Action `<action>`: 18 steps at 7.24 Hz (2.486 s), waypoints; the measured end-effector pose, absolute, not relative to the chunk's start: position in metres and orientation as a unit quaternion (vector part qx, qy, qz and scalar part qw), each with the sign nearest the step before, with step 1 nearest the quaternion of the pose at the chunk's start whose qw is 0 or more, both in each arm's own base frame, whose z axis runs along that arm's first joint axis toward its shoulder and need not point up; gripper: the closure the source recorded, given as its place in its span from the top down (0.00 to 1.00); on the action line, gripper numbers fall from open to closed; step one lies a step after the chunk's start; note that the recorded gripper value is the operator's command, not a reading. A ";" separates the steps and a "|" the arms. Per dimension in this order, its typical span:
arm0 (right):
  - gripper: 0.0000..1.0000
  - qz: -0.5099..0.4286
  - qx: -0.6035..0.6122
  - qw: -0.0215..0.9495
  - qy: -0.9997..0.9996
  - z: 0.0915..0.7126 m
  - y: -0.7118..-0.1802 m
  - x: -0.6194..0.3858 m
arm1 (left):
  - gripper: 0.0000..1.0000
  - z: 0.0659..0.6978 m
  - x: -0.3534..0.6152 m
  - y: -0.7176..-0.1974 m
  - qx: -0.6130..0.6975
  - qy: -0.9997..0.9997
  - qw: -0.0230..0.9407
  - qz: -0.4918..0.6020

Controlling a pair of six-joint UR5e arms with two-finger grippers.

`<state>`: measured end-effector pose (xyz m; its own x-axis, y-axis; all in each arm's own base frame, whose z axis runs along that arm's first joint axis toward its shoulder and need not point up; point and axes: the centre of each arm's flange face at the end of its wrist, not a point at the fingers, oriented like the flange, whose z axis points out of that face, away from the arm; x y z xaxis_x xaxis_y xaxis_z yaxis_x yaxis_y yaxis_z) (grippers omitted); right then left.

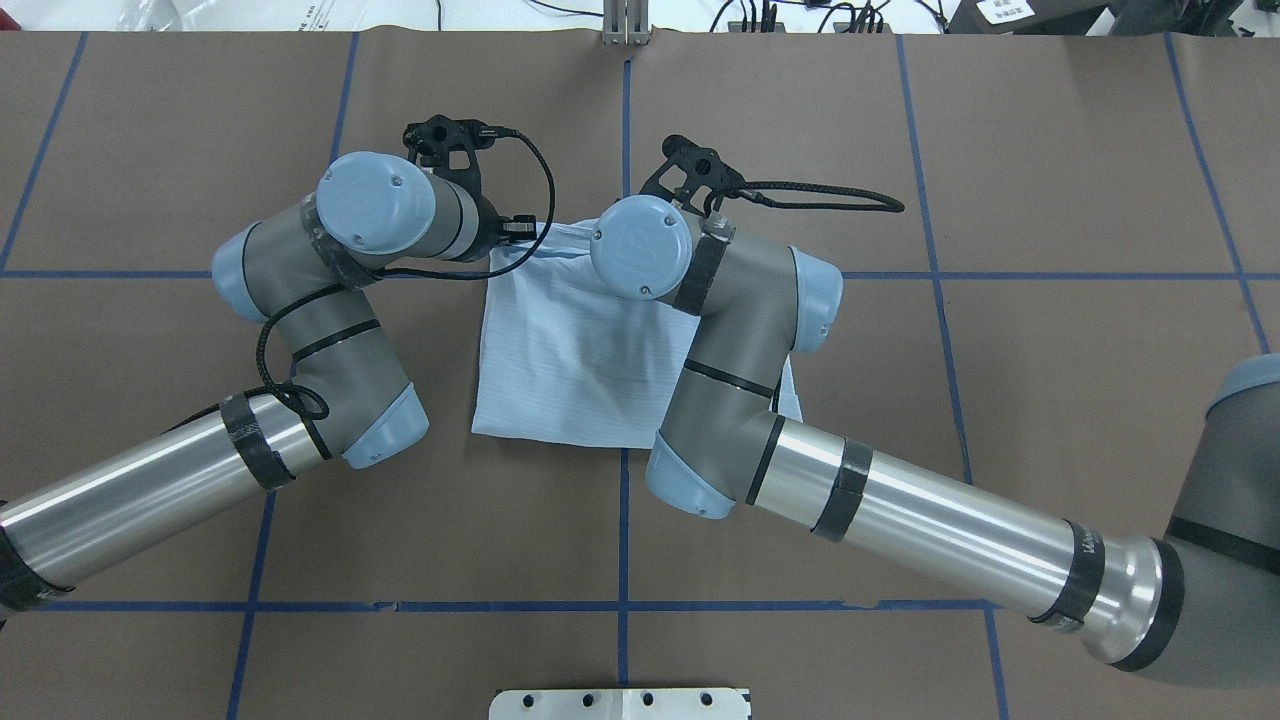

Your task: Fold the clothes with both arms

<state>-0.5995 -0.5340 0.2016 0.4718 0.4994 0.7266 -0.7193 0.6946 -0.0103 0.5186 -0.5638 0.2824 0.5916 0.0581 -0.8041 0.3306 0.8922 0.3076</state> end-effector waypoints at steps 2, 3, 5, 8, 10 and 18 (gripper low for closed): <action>1.00 0.314 0.113 0.865 -0.375 0.194 -0.562 -0.572 | 1.00 0.278 0.492 -0.571 0.242 0.445 0.862 -0.031; 1.00 0.285 0.097 0.876 -0.378 0.196 -0.574 -0.549 | 1.00 0.283 0.465 -0.570 0.249 0.448 0.859 -0.003; 1.00 0.199 0.081 0.905 -0.367 0.226 -0.577 -0.454 | 1.00 0.306 0.390 -0.540 0.263 0.438 0.858 0.062; 1.00 0.033 0.067 0.933 -0.352 0.328 -0.565 -0.233 | 1.00 0.345 0.263 -0.461 0.267 0.387 0.868 0.159; 1.00 -0.047 0.072 0.938 -0.335 0.424 -0.551 -0.096 | 1.00 0.393 0.156 -0.451 0.281 0.343 0.869 0.221; 1.00 -0.032 0.008 0.936 -0.350 0.623 -0.393 0.083 | 1.00 0.572 -0.038 -0.451 0.146 0.350 0.925 0.028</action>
<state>0.0826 -0.3927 0.6229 0.7526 -0.0655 0.6552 0.0541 0.9978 0.0376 -0.0382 -0.4506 0.5716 0.7538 0.1535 -0.6389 0.0513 0.9556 0.2902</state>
